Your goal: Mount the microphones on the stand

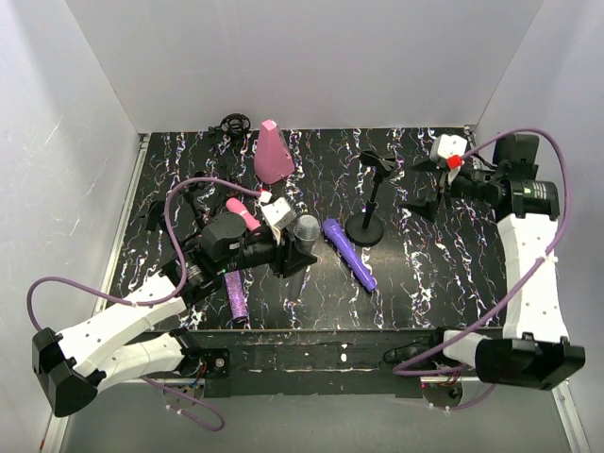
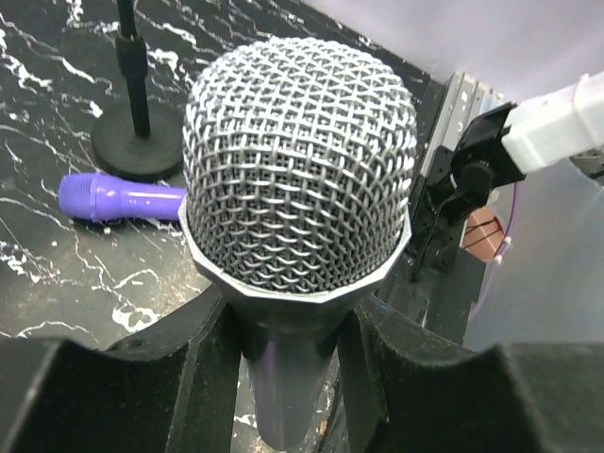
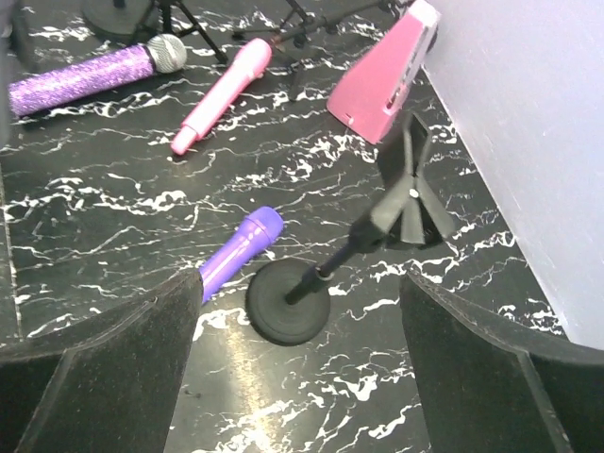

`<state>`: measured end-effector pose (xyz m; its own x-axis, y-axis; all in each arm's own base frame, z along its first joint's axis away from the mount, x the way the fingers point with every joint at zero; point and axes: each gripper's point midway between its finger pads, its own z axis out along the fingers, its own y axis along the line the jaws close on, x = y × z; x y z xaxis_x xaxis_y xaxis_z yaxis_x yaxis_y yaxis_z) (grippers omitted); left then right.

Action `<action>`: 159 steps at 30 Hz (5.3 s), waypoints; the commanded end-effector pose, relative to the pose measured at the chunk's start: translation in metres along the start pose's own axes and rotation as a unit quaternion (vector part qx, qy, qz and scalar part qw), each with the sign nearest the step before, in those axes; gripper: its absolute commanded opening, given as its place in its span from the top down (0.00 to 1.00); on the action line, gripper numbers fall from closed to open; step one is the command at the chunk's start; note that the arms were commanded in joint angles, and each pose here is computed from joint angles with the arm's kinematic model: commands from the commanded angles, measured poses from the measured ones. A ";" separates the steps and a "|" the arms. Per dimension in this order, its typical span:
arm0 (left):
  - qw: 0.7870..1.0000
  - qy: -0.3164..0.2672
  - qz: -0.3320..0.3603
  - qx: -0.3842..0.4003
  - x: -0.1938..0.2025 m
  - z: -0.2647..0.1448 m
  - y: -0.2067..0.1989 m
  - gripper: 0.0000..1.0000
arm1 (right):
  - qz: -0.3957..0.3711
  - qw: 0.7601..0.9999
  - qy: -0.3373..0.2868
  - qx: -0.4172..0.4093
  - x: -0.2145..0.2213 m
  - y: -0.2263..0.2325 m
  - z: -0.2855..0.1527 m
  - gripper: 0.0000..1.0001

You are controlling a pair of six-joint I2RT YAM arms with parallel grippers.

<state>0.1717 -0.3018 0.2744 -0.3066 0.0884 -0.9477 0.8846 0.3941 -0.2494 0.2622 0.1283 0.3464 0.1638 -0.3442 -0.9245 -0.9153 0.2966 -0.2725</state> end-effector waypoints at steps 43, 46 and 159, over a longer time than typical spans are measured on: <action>0.999 -0.048 0.005 0.012 -0.016 0.001 -0.004 1.00 | 0.082 0.991 0.000 -0.102 0.029 -0.047 0.078 0.25; 0.999 -0.051 0.005 0.010 -0.019 0.002 -0.003 1.00 | 0.087 0.991 -0.004 -0.100 0.027 -0.049 0.079 0.25; 0.980 -0.130 0.082 0.125 -0.155 0.205 0.059 1.00 | 0.138 0.985 0.004 -0.102 0.034 -0.032 0.061 0.81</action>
<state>0.3595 -0.4755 0.3579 -0.0465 -0.1099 -0.9929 0.9741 0.2150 -0.0694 0.3250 0.1549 0.2895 -0.1402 -0.3026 -0.9428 -0.9700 0.2329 0.0696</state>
